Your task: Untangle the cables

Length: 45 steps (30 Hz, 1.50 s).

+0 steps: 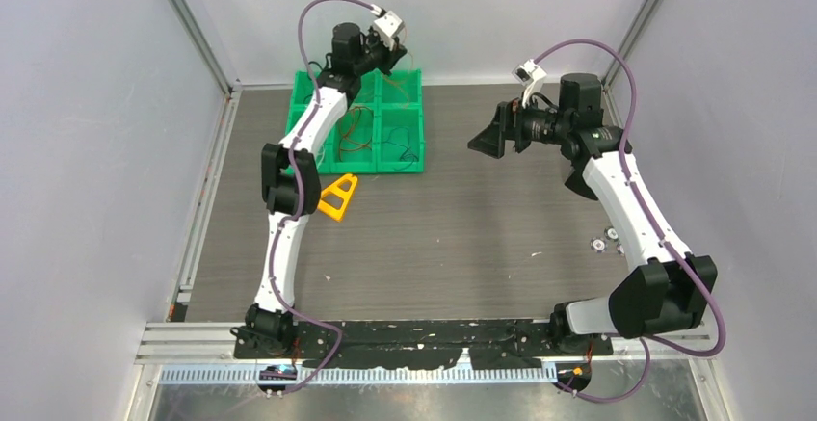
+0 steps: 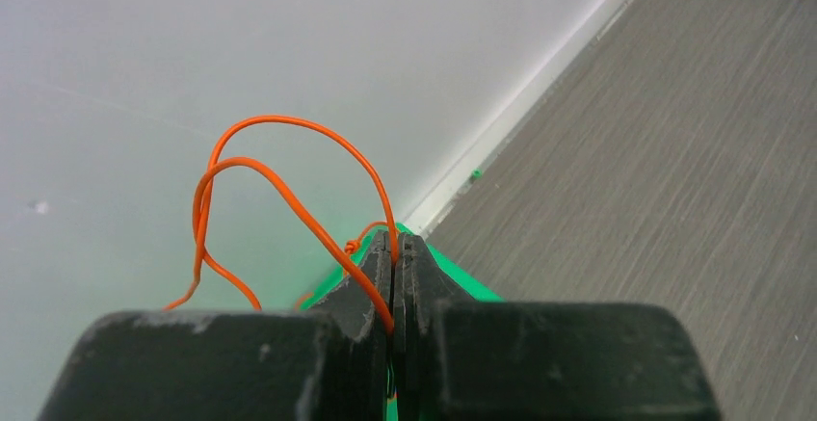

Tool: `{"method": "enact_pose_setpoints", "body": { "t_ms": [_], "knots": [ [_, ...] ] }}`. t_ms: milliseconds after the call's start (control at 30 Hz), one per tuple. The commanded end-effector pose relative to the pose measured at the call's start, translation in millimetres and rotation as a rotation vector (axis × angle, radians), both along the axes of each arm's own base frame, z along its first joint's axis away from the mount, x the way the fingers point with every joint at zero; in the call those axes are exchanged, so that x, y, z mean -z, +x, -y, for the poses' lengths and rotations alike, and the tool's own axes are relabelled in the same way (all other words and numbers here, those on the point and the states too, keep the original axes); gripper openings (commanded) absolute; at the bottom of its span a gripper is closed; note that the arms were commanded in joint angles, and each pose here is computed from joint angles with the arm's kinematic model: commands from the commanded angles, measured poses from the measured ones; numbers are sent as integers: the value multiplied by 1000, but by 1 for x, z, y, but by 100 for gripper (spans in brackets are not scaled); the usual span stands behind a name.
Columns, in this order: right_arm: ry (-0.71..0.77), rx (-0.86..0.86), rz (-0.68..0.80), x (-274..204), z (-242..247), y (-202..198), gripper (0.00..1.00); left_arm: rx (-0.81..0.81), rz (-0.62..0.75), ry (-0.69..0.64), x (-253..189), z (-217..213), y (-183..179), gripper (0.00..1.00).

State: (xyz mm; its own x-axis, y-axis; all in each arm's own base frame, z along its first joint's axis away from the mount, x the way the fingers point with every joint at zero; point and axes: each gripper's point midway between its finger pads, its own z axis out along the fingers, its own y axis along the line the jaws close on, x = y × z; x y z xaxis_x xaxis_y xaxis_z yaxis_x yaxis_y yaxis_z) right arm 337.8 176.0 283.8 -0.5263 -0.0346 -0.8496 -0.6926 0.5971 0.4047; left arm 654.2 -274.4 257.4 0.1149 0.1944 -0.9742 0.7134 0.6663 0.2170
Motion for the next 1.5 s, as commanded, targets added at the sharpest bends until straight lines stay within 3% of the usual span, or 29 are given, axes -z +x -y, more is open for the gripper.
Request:
{"method": "enact_pose_setpoints", "body": {
  "t_ms": [0, 267, 533, 800, 900, 1000, 1133, 1300, 1467],
  "knots": [
    [4, 6, 47, -17, 2, 14, 90, 59, 18, -5, -9, 5, -11, 0],
    [11, 11, 40, -18, 5, 22, 90, 65, -146, -9, 16, 4, -34, 0],
    [17, 14, 17, -14, 5, 22, 90, -56, -367, -54, 50, -1, -23, 0],
    [17, 14, -3, -11, 6, 21, 90, -52, -389, -63, 49, -1, -26, 12],
    [22, 12, -9, -11, 5, 22, 90, -47, -390, -63, 45, -1, -29, 31],
    [27, 7, -10, -11, 4, 22, 90, -48, -378, -64, 35, -2, -31, 42],
    [37, 5, -9, -12, 3, 20, 90, -44, -359, -63, 21, -3, -35, 45],
    [42, 2, -9, -12, 3, 18, 90, -17, -366, -14, 18, 1, -47, 56],
    [43, 2, -9, -12, 3, 15, 90, 66, -426, -12, 18, 10, -68, 56]
  ]
}}
